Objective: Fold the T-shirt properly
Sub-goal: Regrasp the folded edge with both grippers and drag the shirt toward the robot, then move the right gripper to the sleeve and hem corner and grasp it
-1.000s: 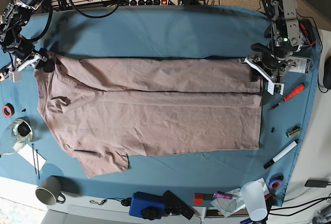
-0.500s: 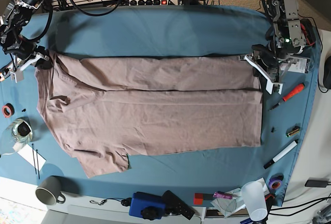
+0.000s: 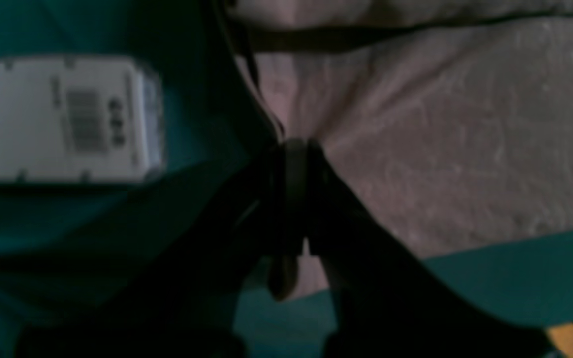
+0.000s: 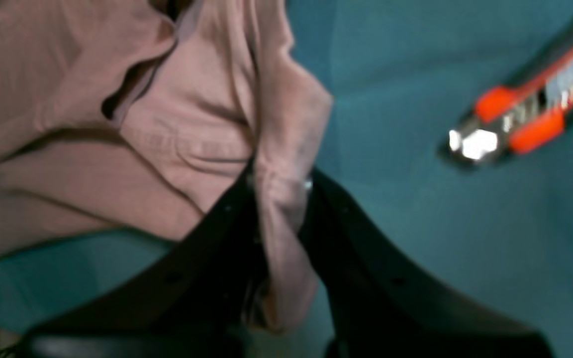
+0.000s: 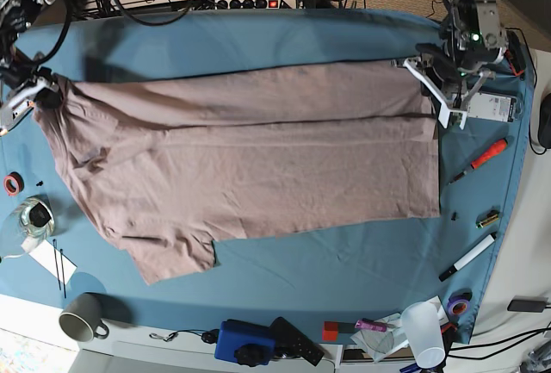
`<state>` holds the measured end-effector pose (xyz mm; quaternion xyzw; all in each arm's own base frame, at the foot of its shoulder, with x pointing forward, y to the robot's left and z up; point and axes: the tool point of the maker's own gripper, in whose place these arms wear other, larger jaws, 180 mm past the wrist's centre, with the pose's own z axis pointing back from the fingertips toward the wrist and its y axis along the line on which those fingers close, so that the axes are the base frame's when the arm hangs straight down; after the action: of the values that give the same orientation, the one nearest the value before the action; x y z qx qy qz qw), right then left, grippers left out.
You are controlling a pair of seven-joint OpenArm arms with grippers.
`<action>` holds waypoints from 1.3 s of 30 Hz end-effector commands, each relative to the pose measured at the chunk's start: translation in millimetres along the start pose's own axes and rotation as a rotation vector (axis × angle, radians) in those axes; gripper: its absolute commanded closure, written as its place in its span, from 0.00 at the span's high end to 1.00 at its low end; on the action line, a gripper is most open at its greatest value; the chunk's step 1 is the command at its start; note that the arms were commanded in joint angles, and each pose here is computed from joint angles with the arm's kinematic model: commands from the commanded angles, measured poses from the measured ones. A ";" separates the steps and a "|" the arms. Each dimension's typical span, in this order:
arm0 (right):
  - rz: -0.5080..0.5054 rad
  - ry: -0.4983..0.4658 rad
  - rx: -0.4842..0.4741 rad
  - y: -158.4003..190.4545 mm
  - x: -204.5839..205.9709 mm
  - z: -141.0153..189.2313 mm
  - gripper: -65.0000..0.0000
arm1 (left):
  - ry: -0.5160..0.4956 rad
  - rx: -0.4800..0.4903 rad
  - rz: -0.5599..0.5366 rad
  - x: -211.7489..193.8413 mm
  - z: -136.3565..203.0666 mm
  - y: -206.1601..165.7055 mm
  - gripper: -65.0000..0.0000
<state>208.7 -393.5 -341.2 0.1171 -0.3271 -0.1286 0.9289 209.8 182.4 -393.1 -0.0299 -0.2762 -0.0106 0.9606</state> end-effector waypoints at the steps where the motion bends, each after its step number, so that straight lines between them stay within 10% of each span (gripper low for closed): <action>1: 0.030 -0.039 -0.015 -4.3 13.2 12.7 0.00 | -0.020 0.025 -0.014 4.4 7.3 6.5 0.00; 30: -0.048 -0.013 -0.046 -34.4 -45.0 67.5 0.01 | 0.049 0.062 -0.007 -36.6 44.9 16.3 0.00; 36: -0.037 -0.017 -0.049 -35.3 -40.3 69.6 0.26 | 0.047 0.063 -0.007 -36.1 45.2 16.3 0.40; 39: -0.005 -0.050 -0.035 -34.5 -21.2 76.8 0.26 | 0.031 0.066 -0.016 -31.1 48.2 15.5 0.42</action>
<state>128.5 -420.3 -325.5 0.1123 -0.3218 -0.1540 0.9274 154.7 198.7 -377.1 -0.0018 -0.2488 -0.0050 0.9686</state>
